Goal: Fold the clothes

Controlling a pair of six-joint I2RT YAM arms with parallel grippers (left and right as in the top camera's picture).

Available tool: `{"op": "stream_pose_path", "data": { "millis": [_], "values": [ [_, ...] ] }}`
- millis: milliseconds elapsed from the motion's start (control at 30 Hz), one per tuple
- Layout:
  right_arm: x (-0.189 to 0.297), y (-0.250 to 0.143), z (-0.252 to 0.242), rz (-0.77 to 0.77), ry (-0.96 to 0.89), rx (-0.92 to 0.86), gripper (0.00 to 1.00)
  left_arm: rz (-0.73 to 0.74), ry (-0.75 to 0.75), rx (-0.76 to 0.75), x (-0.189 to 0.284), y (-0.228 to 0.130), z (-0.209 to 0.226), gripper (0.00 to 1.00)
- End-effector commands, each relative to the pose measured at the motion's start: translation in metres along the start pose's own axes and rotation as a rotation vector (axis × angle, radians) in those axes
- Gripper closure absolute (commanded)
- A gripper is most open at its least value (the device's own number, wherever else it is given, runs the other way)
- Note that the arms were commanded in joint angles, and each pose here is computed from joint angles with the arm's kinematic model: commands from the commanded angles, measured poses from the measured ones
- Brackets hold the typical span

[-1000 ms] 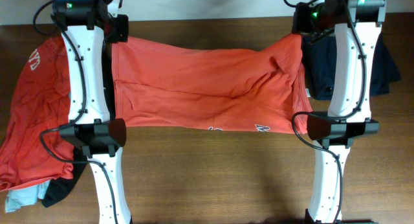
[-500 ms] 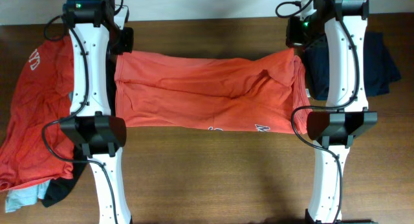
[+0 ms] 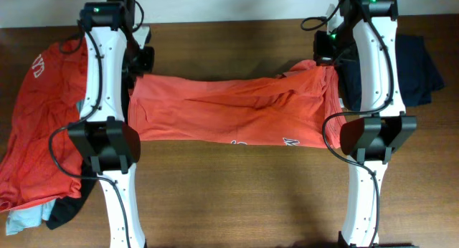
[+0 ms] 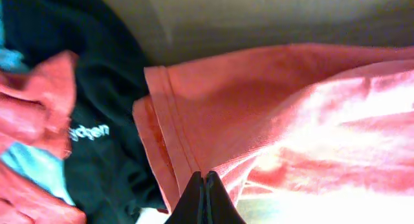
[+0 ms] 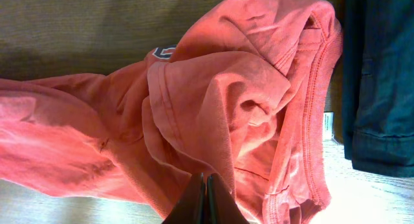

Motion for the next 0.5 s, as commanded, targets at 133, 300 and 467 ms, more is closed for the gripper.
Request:
{"op": "stream_pose_path", "data": {
  "millis": [133,300,467],
  "values": [
    [0.004,-0.001,-0.002,-0.004,-0.013,0.017,0.96,0.085,-0.034,-0.022,-0.028,-0.016,-0.007,0.99],
    [0.004,-0.001,-0.002,-0.003,-0.009,0.016,0.96,0.109,-0.040,-0.022,-0.043,-0.020,-0.008,0.99],
    [0.015,-0.002,0.000,-0.028,-0.005,0.015,0.96,0.095,-0.037,-0.022,-0.043,-0.016,-0.007,0.99]
  ]
}}
Point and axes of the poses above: each gripper's point midway between its finger pads, its own x axis back along the fingers, its own z axis along the line the jaws close on, y = z × x, the point moved 2 cm from there along x, back along the fingers, and after that the axes turned 7 degrees about -x, right-handed, at the moved point
